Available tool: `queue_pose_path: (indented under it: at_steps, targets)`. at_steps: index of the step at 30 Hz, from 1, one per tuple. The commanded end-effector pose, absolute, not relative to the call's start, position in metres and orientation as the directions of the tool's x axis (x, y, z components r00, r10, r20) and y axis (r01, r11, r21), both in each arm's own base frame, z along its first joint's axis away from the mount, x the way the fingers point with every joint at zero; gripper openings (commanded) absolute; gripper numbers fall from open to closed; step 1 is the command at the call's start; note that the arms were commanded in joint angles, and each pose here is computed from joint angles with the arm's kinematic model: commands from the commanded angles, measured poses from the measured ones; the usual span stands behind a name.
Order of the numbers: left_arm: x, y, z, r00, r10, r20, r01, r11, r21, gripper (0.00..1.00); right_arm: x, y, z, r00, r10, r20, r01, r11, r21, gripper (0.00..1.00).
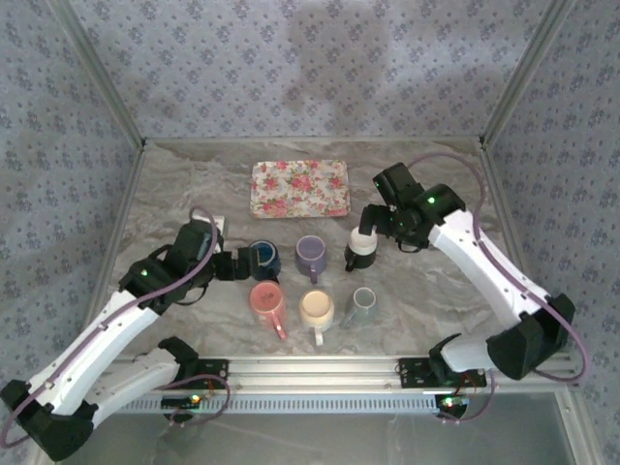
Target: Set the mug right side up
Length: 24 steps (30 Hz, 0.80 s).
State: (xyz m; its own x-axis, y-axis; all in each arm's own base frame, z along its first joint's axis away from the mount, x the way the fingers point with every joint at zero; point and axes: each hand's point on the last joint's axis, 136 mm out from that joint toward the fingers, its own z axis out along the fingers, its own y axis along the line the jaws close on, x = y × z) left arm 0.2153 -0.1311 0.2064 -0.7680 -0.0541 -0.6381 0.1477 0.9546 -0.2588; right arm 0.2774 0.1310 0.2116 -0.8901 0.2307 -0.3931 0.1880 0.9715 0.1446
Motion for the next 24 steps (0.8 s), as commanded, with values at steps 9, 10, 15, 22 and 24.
queue_pose_path:
  at_steps: [9, 10, 15, 22, 24]
  targets:
    - [0.22, -0.148, 0.212, -0.745, -0.056, -0.664, 0.228, 0.915, -0.333, 1.0, 0.302, 0.14, 0.173, -0.792, 0.579, -0.194, 0.602, 0.793, -0.093, 0.99]
    - [0.219, -0.148, 0.212, -0.744, -0.057, -0.666, 0.229, 0.915, -0.333, 1.0, 0.306, 0.146, 0.169, -0.796, 0.575, -0.189, 0.596, 0.798, -0.084, 1.0]
    - [0.218, -0.146, 0.216, -0.731, -0.066, -0.679, 0.231, 0.913, -0.337, 1.0, 0.32, 0.166, 0.153, -0.81, 0.566, -0.153, 0.575, 0.818, -0.018, 1.0]
    - [0.218, -0.145, 0.215, -0.728, -0.053, -0.683, 0.24, 0.914, -0.327, 1.0, 0.333, 0.18, 0.135, -0.835, 0.537, -0.125, 0.536, 0.843, 0.042, 1.0]
    - [0.218, -0.145, 0.215, -0.728, -0.053, -0.684, 0.24, 0.915, -0.326, 1.0, 0.332, 0.178, 0.13, -0.834, 0.538, -0.123, 0.538, 0.842, 0.033, 1.0]
